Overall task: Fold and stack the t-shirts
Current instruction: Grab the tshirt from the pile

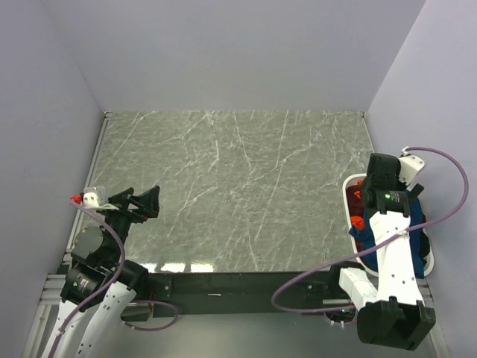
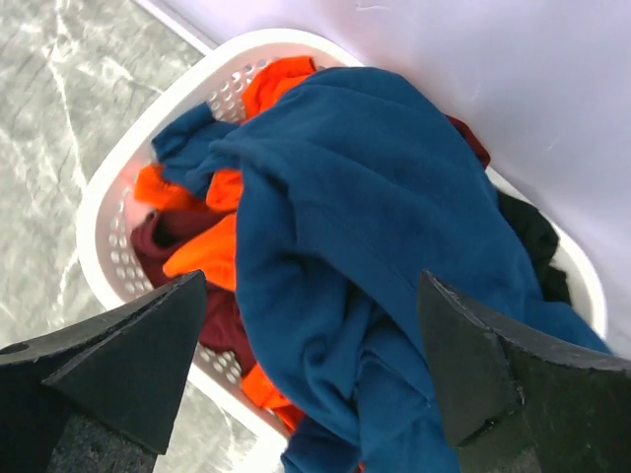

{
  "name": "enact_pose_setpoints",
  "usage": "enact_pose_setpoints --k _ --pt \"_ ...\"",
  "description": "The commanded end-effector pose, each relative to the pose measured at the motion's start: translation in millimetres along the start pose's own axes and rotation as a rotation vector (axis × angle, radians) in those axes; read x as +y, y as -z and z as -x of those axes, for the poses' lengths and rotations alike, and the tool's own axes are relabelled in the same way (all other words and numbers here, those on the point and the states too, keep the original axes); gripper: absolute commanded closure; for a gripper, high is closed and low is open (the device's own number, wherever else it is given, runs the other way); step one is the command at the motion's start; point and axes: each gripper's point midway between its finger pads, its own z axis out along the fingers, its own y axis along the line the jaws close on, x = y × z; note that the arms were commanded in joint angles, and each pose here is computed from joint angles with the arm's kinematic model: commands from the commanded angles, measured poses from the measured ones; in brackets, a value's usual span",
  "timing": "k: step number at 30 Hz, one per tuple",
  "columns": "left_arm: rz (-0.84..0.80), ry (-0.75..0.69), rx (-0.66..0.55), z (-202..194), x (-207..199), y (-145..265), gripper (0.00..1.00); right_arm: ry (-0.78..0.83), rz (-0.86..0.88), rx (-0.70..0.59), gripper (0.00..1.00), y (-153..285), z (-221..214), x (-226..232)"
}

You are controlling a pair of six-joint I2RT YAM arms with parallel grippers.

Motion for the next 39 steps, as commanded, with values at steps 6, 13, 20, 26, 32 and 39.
enact_pose_setpoints --k 6,13,20,26,32,39 --pt "-0.042 0.023 -0.014 3.3 -9.6 0.7 0.01 -0.184 0.071 0.035 0.08 -33.7 14.9 21.1" --pt "-0.054 0.021 0.002 -0.5 -12.4 -0.4 0.01 -0.154 0.044 0.043 0.33 -37.5 9.3 12.0" --pt "-0.051 0.015 0.012 -2.9 -12.0 -1.7 0.01 -0.097 0.012 0.103 0.6 -43.7 -3.6 8.5" --pt "-0.054 0.013 0.015 -3.8 -12.7 -2.3 0.01 -0.082 -0.001 0.128 0.83 -47.4 -9.4 8.2" --pt "-0.05 0.011 0.015 -3.8 -11.7 -2.4 0.01 -0.084 0.068 0.107 1.0 -38.4 5.4 16.5" --pt "-0.049 0.012 0.008 -2.6 -11.6 -2.3 0.01 -0.067 0.395 -0.029 1.0 19.2 48.8 65.9"
